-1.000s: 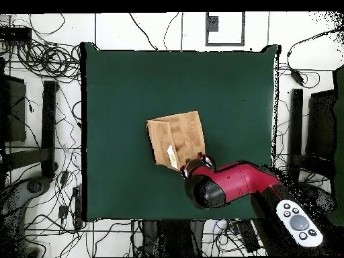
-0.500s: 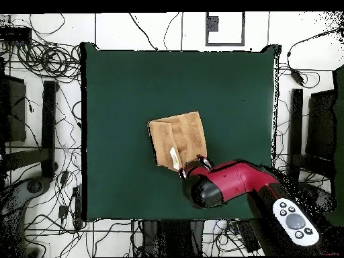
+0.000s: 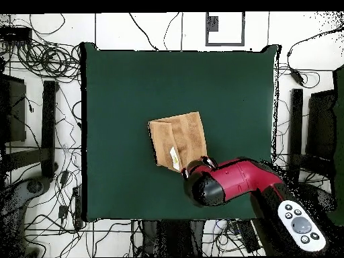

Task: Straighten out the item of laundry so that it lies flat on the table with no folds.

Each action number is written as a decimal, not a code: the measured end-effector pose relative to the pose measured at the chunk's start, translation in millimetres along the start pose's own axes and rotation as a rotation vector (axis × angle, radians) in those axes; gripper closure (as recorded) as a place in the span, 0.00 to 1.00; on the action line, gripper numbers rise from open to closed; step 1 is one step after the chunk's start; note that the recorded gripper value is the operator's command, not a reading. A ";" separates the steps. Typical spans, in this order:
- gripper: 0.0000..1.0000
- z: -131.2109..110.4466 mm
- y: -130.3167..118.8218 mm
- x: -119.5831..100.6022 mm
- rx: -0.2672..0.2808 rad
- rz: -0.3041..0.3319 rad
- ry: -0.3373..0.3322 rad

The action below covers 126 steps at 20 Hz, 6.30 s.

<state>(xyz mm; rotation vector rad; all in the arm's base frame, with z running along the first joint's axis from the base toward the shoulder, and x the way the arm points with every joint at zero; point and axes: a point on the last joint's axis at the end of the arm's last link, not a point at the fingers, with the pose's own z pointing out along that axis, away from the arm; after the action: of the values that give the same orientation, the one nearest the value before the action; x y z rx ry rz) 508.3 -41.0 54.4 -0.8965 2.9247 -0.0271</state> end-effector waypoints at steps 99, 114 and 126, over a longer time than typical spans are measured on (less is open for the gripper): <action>1.00 -25.9 96.5 -49.8 0.520 -0.301 0.125; 1.00 -52.7 95.5 -37.8 0.619 -0.209 0.134; 1.00 -32.8 163.2 -34.1 0.622 -0.241 0.174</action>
<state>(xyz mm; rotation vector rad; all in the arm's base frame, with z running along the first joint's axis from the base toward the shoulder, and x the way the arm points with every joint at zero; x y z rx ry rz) 442.5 113.0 82.9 -1.1453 2.6421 -1.0056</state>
